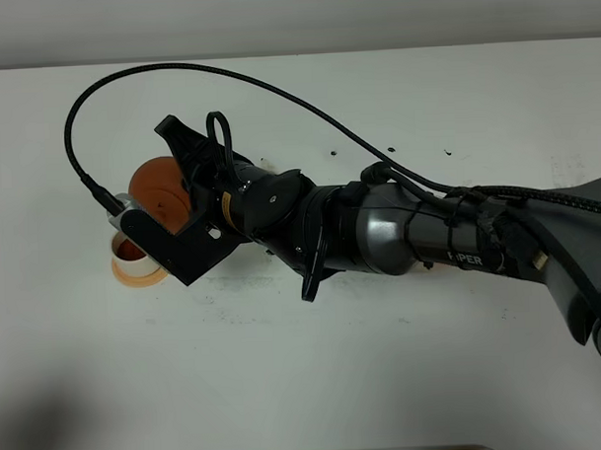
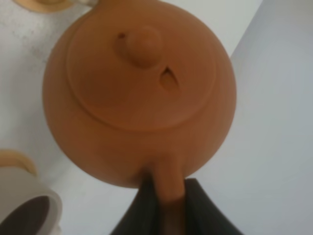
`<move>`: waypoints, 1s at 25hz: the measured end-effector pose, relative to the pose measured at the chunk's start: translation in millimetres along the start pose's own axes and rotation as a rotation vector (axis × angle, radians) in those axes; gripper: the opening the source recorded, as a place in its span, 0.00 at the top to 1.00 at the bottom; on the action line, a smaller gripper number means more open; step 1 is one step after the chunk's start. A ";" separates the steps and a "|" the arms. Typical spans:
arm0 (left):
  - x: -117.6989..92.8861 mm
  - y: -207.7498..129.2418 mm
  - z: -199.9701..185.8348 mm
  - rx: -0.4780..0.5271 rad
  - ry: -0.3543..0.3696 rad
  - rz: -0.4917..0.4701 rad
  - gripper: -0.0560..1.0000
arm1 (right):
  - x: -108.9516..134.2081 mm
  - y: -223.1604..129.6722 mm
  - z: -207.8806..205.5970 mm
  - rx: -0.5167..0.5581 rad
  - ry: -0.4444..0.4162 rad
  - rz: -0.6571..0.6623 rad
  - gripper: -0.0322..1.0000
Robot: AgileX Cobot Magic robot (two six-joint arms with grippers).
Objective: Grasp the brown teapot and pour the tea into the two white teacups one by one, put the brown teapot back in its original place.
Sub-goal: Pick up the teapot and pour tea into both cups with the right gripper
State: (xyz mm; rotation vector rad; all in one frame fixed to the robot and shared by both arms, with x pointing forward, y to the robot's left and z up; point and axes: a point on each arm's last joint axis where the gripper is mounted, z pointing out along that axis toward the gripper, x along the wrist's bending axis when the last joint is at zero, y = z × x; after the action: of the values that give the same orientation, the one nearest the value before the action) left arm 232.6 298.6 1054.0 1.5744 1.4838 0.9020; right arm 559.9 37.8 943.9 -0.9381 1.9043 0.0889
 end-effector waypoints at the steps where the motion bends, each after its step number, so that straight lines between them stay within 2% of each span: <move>1: 0.0 0.0 0.0 0.000 0.000 0.000 0.56 | -0.3 -0.1 0.0 0.001 -0.001 -0.006 0.86; 25: 0.0 0.0 0.0 0.000 0.000 -0.001 0.56 | -3.5 -1.4 -0.1 0.010 -0.010 -0.088 0.86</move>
State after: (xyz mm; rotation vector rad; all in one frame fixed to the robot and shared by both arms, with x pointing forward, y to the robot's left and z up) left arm 232.6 298.6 1054.0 1.5736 1.4844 0.9015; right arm 561.5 38.7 947.2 -1.0119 1.8499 0.0315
